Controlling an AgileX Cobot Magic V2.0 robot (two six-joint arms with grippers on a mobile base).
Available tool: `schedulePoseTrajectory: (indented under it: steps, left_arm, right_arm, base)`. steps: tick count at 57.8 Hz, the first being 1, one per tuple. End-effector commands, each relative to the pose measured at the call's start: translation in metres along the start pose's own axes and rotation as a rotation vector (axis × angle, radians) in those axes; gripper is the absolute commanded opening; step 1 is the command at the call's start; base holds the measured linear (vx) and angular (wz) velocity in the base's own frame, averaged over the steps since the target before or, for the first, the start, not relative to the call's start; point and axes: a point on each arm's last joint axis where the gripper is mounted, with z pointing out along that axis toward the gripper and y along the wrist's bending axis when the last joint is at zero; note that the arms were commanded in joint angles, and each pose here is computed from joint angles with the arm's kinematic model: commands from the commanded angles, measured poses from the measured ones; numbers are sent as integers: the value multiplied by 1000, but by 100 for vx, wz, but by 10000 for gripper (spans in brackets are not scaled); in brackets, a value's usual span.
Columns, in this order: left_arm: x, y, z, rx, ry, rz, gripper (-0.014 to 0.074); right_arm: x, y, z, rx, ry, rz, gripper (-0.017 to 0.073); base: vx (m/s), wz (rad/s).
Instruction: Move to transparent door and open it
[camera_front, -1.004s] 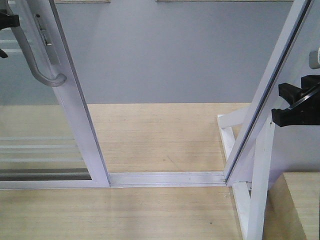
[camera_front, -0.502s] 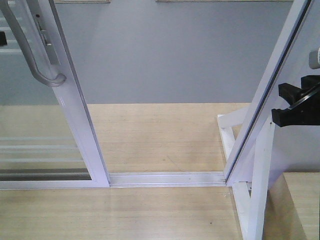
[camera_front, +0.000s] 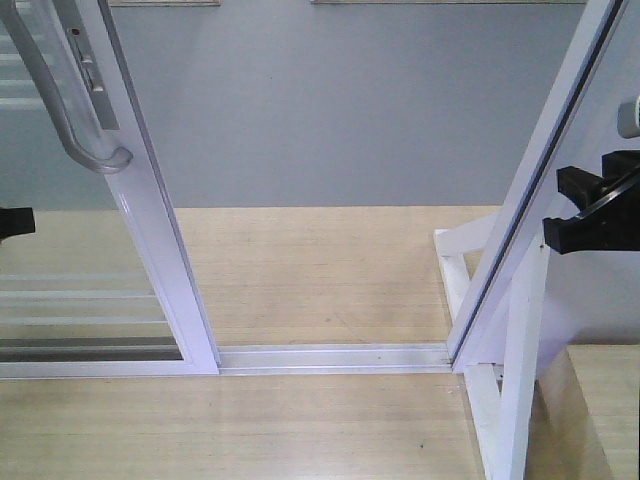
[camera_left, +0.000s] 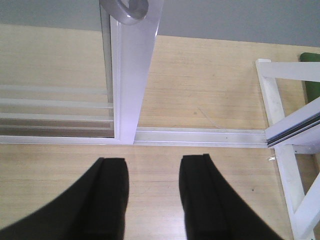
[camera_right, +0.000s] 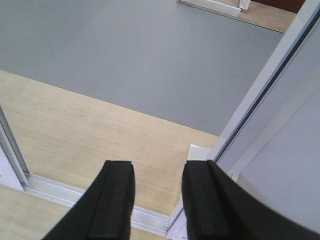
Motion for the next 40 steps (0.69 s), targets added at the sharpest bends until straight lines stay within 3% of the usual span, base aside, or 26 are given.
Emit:
schedulePoseTrajectory:
  steps: [1, 14, 22, 27, 40]
  left_arm:
    - [-9, -1, -10, -8, -107, 1, 359]
    - [30, 4, -40, -61, -427, 12, 306]
    - [74, 9, -54, -116, -609, 93, 221]
    - [99, 11, -55, -129, -675, 122, 166]
    - [152, 16, -45, -122, -770, 117, 30]
  right_arm:
    - [-16, -2, -7, 3, -110, -2, 333]
    - [-16, -2, -7, 4, -108, -2, 333]
    - [-16, -2, -7, 4, -106, -2, 333]
    - [-15, -3, -7, 6, -92, -2, 333]
    - [-15, -3, -7, 6, -92, -2, 333]
  base:
    - [0, 0]
    - [0, 0]
    - [0, 0]
    - [0, 0]
    - [0, 0]
